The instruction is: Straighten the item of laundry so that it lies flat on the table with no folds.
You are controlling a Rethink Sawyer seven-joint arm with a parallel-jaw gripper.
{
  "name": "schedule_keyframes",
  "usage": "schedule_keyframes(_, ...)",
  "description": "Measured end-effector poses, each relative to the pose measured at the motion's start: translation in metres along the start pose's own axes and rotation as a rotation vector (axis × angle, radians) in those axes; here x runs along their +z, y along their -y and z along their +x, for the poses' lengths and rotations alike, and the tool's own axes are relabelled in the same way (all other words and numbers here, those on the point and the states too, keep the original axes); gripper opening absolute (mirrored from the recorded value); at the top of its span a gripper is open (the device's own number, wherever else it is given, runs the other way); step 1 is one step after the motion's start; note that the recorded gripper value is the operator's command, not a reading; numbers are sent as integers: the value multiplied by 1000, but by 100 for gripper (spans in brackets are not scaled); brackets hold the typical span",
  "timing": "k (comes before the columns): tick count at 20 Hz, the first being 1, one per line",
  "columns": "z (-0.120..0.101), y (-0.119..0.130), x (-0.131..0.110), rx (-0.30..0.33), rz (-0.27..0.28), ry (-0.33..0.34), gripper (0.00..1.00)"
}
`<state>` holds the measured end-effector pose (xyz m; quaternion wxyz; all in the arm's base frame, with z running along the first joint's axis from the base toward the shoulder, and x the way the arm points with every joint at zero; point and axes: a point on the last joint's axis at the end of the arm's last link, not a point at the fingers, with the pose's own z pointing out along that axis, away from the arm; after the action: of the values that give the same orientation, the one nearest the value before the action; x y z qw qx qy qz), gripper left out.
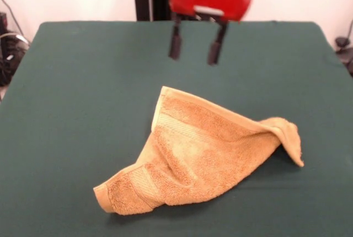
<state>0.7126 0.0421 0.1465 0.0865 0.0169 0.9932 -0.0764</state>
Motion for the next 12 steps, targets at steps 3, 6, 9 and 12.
schedule_keyframes(3,-2,19,-10,28,3,9,100)
schedule_keyframes(6,-3,31,-15,47,4,15,100)
schedule_keyframes(9,-3,32,-15,49,3,14,100)
schedule_keyframes(12,-1,30,-12,47,-1,8,100)
